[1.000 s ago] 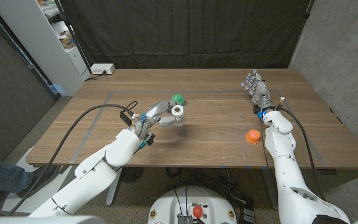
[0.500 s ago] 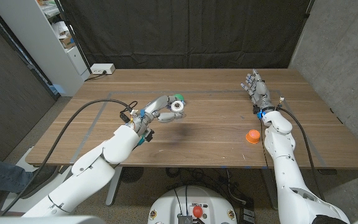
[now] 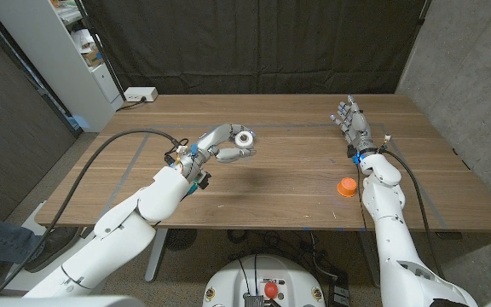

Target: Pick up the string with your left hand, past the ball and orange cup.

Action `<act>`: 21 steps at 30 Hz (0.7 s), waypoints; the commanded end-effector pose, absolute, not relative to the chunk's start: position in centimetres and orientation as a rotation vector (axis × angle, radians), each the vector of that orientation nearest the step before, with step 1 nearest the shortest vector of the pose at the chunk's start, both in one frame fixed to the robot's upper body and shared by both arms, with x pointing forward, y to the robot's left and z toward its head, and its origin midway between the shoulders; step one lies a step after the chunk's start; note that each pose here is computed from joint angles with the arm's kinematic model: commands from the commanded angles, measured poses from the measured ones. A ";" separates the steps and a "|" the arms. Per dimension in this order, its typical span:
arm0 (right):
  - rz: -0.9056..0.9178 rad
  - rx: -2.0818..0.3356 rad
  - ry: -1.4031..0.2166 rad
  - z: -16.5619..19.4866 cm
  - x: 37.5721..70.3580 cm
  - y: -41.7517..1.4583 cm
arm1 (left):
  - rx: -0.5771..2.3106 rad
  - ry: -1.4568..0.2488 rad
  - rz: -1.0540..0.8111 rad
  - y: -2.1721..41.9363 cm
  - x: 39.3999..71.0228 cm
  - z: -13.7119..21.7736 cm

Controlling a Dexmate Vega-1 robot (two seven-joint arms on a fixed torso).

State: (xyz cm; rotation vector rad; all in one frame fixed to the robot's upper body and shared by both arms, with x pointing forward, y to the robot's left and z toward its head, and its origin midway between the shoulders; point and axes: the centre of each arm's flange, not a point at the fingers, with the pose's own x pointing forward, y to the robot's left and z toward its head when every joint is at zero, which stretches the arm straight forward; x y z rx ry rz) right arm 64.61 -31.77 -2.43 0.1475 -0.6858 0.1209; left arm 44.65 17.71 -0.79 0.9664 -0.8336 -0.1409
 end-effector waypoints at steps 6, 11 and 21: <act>0.119 0.153 -0.692 -2.8 64.0 -31.9 | 1.000 -0.892 -0.095 17.6 43.0 1.1; 0.116 0.157 -0.690 -2.9 63.9 -32.1 | 1.000 -0.908 -0.087 17.6 42.7 1.4; 0.119 0.148 -0.685 -3.1 63.8 -32.0 | 1.011 -0.936 -0.067 17.4 41.9 2.3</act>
